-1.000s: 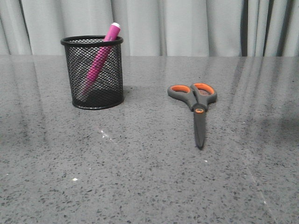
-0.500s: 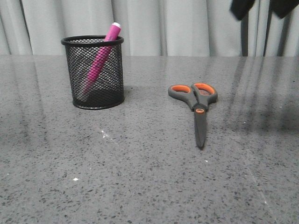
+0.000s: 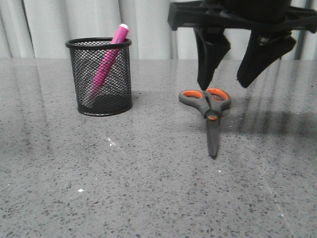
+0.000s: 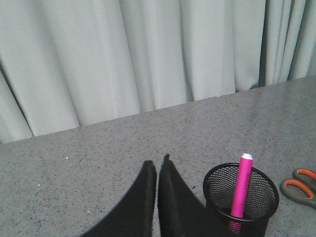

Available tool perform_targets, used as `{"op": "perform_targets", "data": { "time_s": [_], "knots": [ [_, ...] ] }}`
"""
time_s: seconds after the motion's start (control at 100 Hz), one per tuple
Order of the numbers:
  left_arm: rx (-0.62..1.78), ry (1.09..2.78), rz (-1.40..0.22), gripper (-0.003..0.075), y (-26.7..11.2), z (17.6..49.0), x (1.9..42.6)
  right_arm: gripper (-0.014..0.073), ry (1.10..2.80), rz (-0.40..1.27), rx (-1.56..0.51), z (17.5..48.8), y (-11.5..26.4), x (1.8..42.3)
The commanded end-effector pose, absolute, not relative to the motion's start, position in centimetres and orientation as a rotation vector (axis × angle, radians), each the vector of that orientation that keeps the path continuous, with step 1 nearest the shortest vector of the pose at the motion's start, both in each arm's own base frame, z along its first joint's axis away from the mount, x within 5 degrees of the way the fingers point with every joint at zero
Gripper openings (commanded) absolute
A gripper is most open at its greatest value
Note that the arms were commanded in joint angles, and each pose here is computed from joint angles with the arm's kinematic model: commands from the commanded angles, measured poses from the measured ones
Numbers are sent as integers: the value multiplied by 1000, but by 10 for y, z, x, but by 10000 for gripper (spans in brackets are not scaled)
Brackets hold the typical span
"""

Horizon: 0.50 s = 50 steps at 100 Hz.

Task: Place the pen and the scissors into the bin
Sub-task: 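Lower the right gripper onto the scissors and grasp them by the blades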

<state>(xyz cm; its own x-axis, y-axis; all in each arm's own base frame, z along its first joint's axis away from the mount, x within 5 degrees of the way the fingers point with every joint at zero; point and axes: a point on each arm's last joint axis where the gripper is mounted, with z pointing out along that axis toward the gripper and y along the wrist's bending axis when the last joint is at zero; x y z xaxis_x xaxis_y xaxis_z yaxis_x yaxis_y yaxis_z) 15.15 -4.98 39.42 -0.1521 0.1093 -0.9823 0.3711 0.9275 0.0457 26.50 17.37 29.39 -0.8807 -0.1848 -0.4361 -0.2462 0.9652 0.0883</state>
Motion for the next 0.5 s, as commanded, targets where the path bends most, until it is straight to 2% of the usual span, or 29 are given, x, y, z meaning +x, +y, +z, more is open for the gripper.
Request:
{"op": "perform_targets", "data": {
  "time_s": [0.0,0.49],
  "knots": [
    [307,1624,-249,-22,-47,411,150,382,2595,266,-266,310,176,269],
    [307,1624,-249,-22,-47,411,150,382,2645,237,-179,278,188,289]
  ]
}}
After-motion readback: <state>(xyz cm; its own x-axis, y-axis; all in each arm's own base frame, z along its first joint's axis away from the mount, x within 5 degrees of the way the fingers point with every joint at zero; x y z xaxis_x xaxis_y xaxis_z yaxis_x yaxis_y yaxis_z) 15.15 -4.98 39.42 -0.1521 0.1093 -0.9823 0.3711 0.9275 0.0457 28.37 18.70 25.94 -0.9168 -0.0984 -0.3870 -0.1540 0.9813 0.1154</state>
